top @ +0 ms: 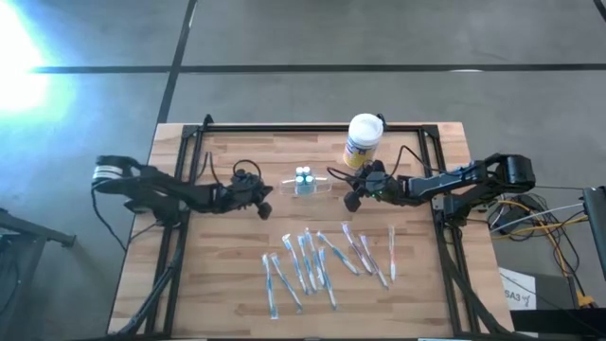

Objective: Pick & Place toothbrushing station
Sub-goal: Adjust the transparent organizer

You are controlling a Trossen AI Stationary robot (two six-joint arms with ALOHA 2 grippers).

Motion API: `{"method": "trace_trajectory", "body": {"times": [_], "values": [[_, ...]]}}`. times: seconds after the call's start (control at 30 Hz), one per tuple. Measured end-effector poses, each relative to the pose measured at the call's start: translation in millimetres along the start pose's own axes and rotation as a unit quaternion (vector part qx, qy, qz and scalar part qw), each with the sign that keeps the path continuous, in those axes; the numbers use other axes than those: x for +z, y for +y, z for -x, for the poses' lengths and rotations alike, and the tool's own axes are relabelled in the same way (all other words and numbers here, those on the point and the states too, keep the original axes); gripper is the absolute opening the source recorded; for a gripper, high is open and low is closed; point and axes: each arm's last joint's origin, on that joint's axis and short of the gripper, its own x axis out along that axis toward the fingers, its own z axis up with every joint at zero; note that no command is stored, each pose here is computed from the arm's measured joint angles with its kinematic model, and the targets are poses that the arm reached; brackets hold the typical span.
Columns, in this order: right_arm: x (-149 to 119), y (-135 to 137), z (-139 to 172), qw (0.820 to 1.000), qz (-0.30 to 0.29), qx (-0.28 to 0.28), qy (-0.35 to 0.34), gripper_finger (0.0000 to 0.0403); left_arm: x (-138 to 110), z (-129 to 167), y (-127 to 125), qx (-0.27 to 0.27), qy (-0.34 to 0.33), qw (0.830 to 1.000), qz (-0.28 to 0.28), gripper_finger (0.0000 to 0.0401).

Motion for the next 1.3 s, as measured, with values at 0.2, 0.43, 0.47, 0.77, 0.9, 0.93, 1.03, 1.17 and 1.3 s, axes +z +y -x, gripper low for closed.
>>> {"method": "trace_trajectory", "body": {"times": [0.2,0.43,0.47,0.77,0.9,0.93,1.03,1.17,1.3], "values": [[-7.0,3.5,-14.5,1.0,0.004,0.0,-0.002,0.0008,5.3,-10.4,-6.6,0.008,0.001,1.0,-0.018,0.0006],[-16.2,5.7,-48.8,1.0,0.006,-0.02,0.012,0.0008,6.5,-12.0,-4.1,0.017,0.001,1.0,-0.022,0.0006],[-16.6,6.5,-53.2,1.0,0.007,-0.023,0.015,0.0008,7.1,-12.1,-3.4,0.018,0.0,1.0,-0.021,0.0006],[-9.9,21.1,-73.9,0.999,0.024,0.007,0.031,0.0008,6.9,-16.0,4.0,0.031,0.007,0.999,-0.016,0.0007],[-7.8,23.4,-71.8,0.999,0.029,0.007,0.037,0.0008,5.9,-17.0,4.3,0.031,0.009,0.999,-0.017,0.0005],[-7.6,23.7,-71.6,0.999,0.029,0.007,0.039,0.0008,5.8,-17.2,4.5,0.031,0.009,0.999,-0.017,0.0003],[-7.8,24.8,-71.1,0.999,0.027,0.01,0.039,0.0008,5.9,-17.4,4.9,0.03,0.01,0.999,-0.017,0.0004],[-9.3,28.0,-69.6,0.999,0.029,0.013,0.04,0.0008,6.1,-18.5,5.3,0.025,0.014,0.999,-0.018,0.0005],[-9.6,28.5,-69.3,0.999,0.028,0.014,0.041,0.0008,5.3,-20.4,4.9,0.026,0.018,0.999,-0.021,0.0003]]}}
